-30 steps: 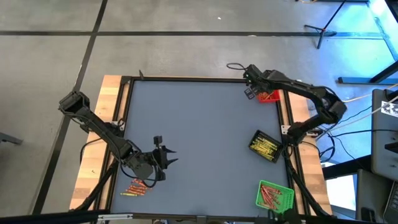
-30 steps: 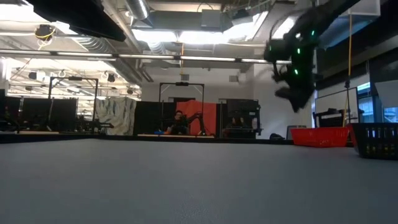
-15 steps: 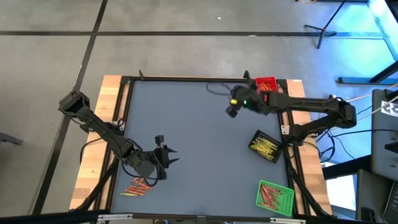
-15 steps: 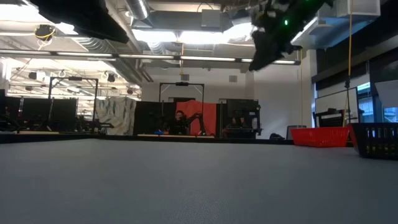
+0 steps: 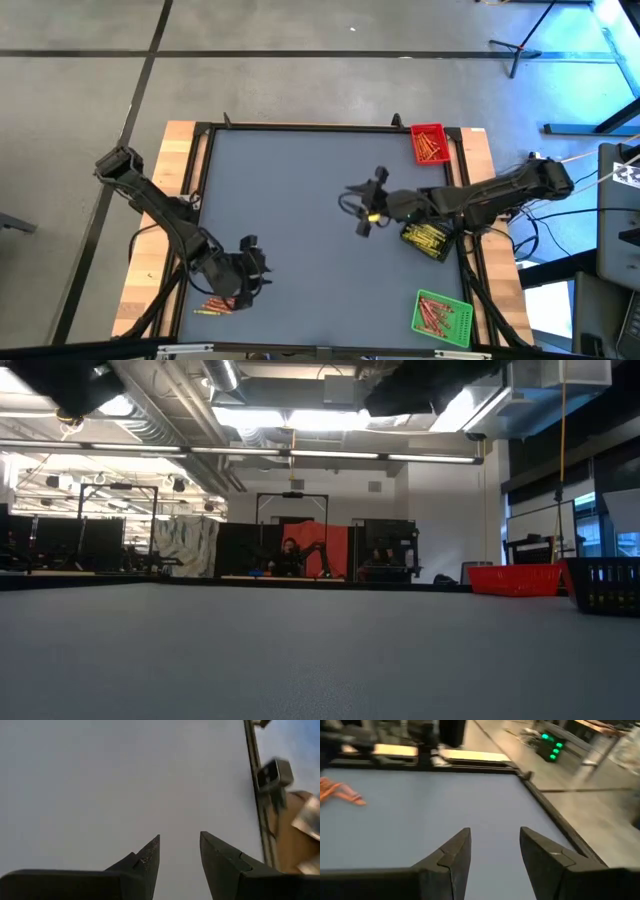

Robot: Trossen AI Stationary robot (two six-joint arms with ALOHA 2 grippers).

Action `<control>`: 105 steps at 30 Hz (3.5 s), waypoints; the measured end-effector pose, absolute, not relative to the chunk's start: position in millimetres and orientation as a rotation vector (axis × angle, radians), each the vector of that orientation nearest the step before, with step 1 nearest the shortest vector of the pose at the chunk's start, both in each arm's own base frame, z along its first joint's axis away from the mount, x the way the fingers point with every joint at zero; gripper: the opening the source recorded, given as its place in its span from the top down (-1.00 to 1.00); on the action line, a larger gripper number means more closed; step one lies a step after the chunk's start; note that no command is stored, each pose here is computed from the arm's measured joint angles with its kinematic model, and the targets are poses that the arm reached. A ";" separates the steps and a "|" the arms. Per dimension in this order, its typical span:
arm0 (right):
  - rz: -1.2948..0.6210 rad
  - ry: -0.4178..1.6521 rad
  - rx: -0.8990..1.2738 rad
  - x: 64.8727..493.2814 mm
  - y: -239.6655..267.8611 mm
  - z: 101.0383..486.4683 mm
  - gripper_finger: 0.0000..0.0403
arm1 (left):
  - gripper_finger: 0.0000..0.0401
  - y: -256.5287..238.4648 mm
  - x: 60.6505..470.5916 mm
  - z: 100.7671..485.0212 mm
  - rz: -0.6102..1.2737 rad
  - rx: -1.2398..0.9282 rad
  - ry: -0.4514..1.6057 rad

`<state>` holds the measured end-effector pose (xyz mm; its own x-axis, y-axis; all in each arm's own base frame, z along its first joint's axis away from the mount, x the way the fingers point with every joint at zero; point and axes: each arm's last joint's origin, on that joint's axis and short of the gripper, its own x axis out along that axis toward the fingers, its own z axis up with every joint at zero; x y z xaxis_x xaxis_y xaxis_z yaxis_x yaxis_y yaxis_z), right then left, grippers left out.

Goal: Sort crayons
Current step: Put the orange crayon into the red basket

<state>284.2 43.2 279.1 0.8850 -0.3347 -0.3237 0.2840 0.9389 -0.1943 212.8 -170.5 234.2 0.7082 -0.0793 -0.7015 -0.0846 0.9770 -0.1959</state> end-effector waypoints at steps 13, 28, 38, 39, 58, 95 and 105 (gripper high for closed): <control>-0.013 0.212 -0.154 304.8 71.5 257.7 0.17 | 0.38 -183.2 170.3 221.1 0.156 -0.494 1.131; -0.001 0.193 -0.169 306.9 72.3 257.5 0.17 | 0.38 -180.7 152.0 188.9 0.309 -0.606 1.174; -0.002 0.194 -0.169 306.9 72.1 257.5 0.17 | 0.38 -165.7 169.0 160.6 0.442 -0.619 1.198; -0.002 0.194 -0.169 306.9 72.1 257.5 0.17 | 0.38 -165.4 171.7 156.3 0.452 -0.618 1.217; -0.001 0.199 -0.171 306.8 72.1 256.9 0.17 | 0.51 -162.6 185.6 136.6 0.437 -0.559 1.304; -0.004 0.217 -0.135 311.2 73.2 250.1 0.03 | 0.93 -181.2 224.3 201.2 0.286 -0.151 0.857; 0.004 0.227 -0.144 312.9 73.9 246.6 -0.38 | 0.93 -176.8 228.0 237.6 0.436 0.149 0.517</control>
<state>312.9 73.9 246.6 0.9744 -0.0122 -0.2244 -0.0203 0.9897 -0.1417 228.0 -176.8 237.6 0.7805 0.4387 -0.4453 -0.3646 0.8981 0.2458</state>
